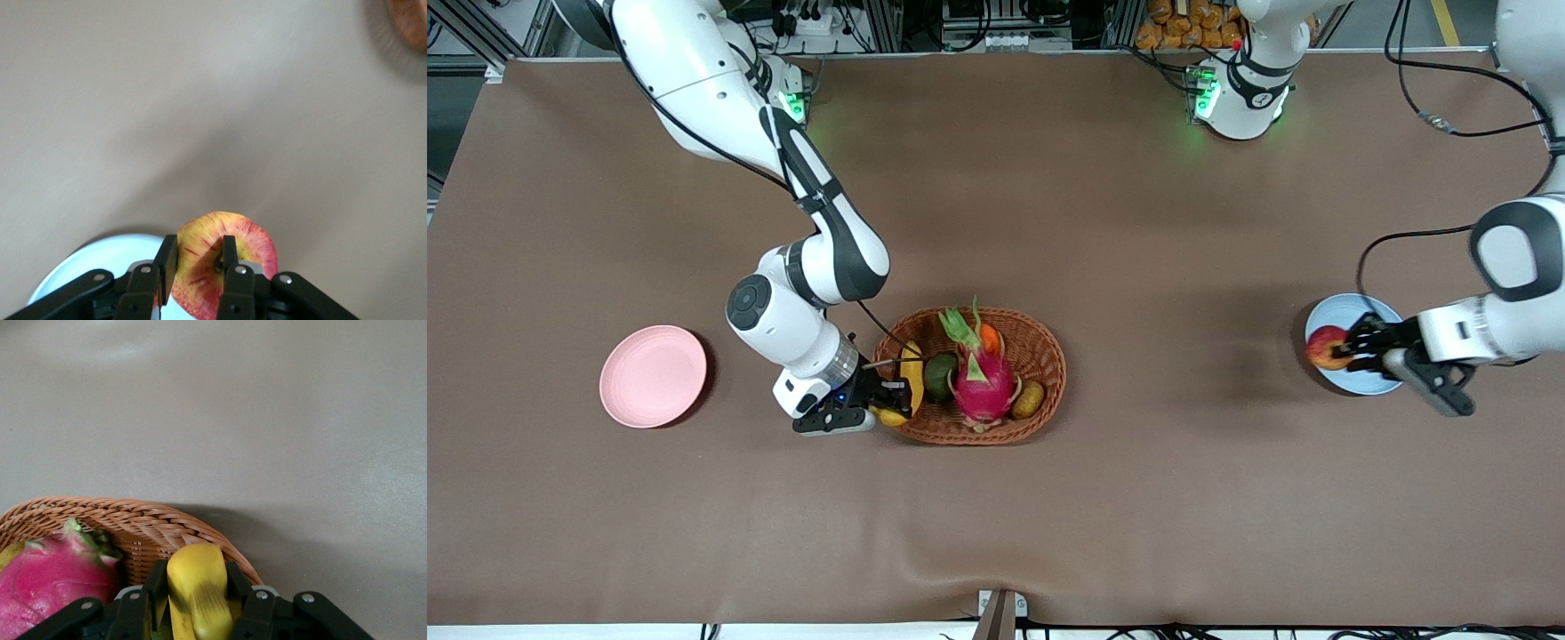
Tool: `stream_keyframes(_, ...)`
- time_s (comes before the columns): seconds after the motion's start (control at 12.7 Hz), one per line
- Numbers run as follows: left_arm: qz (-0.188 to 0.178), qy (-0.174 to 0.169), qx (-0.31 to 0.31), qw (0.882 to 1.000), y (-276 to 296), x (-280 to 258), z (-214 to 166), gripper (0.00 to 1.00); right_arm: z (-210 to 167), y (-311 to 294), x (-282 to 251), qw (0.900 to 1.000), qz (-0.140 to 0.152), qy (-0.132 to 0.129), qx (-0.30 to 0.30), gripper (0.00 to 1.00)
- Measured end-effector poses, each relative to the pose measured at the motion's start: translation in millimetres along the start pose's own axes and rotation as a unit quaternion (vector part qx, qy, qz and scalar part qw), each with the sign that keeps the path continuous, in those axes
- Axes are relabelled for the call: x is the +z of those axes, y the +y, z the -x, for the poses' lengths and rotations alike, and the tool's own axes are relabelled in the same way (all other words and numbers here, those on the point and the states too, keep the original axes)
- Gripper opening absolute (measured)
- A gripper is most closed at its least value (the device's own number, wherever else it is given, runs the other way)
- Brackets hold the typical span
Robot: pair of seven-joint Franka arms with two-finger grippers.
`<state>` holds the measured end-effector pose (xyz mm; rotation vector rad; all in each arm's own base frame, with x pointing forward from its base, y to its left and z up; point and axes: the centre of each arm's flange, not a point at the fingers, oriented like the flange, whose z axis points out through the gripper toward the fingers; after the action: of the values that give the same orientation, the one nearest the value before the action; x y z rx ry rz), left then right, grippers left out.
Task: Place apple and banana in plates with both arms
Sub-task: 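Carry the apple to the blue plate while the right gripper lifts the banana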
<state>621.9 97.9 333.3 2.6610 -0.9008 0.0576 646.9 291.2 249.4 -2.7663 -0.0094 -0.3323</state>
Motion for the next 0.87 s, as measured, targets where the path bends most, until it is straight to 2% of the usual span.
stream_keyframes(0.24,-0.005,-0.002,0.022,1.0,-39,-8,56,0.32,-6,-1,-6,1.0,-0.001,-0.008,0.007,0.41)
stream_keyframes(0.55,-0.009,0.006,0.051,0.999,-77,23,114,0.32,-48,-18,-55,0.994,-0.022,-0.05,0.095,0.41)
stream_keyframes(0.87,0.01,0.013,0.051,0.999,-95,63,135,0.32,-76,23,-84,0.99,-0.02,-0.055,0.128,0.41)
